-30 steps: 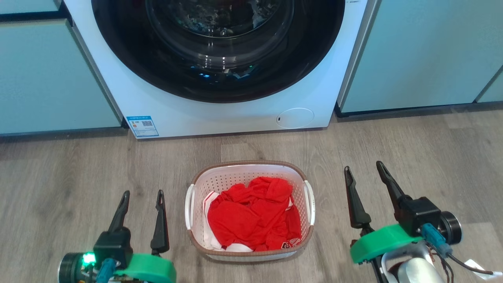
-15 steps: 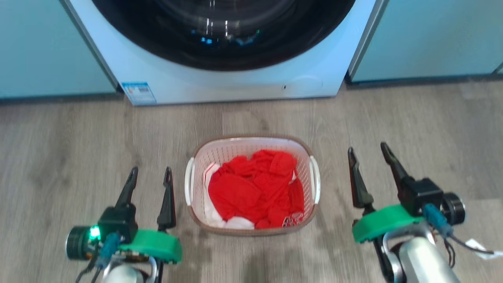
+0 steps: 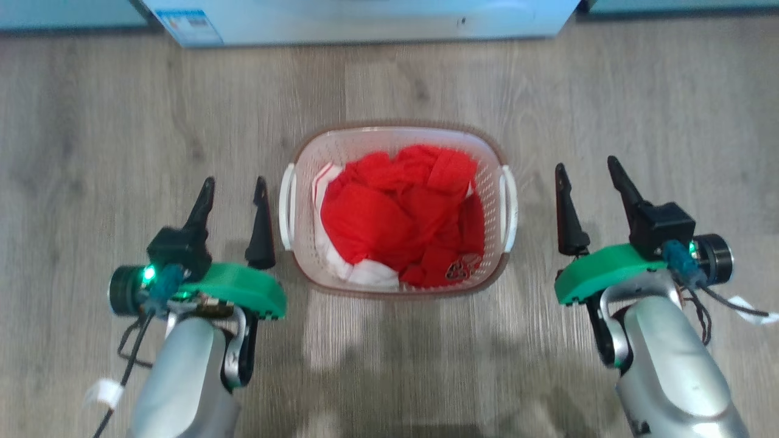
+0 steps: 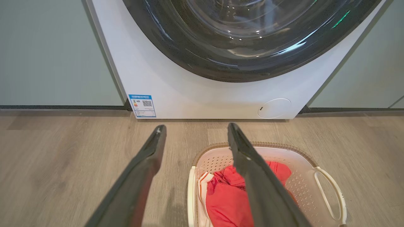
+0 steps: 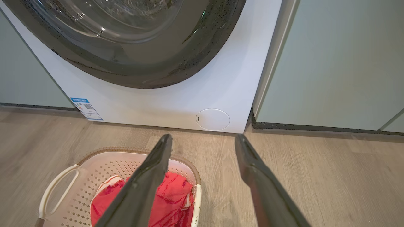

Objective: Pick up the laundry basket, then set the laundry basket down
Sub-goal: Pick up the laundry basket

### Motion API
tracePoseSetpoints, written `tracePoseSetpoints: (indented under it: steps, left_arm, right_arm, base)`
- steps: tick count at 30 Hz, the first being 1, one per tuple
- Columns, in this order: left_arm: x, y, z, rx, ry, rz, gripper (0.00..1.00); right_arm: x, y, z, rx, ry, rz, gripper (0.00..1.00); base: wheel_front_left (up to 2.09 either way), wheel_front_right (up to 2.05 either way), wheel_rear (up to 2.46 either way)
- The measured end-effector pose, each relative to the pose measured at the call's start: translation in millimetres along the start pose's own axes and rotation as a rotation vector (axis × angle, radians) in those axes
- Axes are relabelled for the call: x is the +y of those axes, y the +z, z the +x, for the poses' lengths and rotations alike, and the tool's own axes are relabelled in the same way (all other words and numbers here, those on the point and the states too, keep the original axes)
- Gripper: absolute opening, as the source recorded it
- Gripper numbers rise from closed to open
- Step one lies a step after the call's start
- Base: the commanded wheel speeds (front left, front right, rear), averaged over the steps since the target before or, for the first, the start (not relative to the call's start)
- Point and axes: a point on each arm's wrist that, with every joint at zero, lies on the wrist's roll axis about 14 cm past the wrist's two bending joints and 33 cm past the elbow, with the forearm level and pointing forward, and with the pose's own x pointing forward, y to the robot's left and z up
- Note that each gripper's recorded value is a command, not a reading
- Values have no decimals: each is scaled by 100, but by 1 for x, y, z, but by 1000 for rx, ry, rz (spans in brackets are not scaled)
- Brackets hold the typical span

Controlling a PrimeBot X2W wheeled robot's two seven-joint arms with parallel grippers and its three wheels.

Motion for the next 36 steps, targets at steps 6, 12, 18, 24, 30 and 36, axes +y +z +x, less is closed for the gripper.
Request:
tracePoseSetpoints:
  steps: [6,12,18,24,30,36]
  left_arm:
    - [2,-35,20,96,4,-32,100]
    - [4,-76,33,206,7,-55,100]
    - [5,-107,44,283,2,-75,100]
    - [9,-136,48,367,10,-95,100]
    - [8,-164,43,455,-4,-94,100]
    - [5,-182,45,508,-38,-74,100]
  right_arm:
    - [-10,-41,17,99,-14,23,100]
    - [-25,-84,30,200,-48,54,100]
    - [-32,-121,42,276,-64,81,100]
    - [-31,-153,51,347,-59,109,100]
    - [-26,-183,49,418,-55,137,100]
    - [-24,-197,57,437,-46,148,100]
  base:
    - [0,0,0]
    - [0,0,0]
    - [0,0,0]
    - [0,0,0]
    - [0,0,0]
    - [0,0,0]
